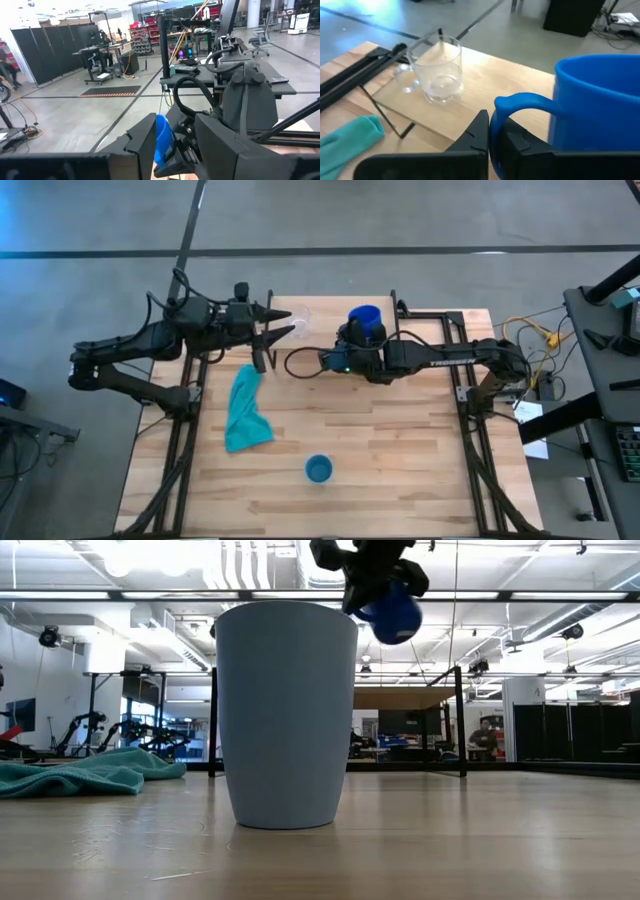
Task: Stack small to large cups/mugs on shelf
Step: Put the blue mug on the shelf, then put the light blue cup on the shelf
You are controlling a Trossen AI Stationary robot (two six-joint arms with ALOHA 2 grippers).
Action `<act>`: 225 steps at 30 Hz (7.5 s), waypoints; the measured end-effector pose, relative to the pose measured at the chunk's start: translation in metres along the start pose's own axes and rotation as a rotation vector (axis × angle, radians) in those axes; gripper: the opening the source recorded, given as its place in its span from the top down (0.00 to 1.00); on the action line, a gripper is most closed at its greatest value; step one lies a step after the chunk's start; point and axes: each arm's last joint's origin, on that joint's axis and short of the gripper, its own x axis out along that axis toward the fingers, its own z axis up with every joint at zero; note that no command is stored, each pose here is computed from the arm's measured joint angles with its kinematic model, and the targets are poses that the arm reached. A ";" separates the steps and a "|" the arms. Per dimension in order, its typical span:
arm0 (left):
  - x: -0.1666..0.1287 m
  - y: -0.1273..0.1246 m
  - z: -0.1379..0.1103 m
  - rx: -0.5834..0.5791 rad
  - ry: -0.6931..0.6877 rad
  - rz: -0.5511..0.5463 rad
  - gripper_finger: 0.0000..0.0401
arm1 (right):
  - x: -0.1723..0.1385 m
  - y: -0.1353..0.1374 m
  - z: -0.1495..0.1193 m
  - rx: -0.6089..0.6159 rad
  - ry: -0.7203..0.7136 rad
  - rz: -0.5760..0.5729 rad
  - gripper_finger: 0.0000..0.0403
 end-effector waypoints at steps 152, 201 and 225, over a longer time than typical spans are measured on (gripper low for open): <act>0.003 -0.006 -0.035 -0.102 0.262 -0.032 0.69 | -0.076 -0.117 0.026 -0.061 0.188 0.969 0.84; -0.013 -0.028 -0.060 -0.032 0.553 -0.356 0.69 | -0.080 0.106 -0.065 0.069 0.945 0.742 0.74; -0.066 -0.010 -0.031 -0.110 0.365 -0.338 0.69 | -0.071 0.127 -0.106 -0.196 1.133 0.381 0.73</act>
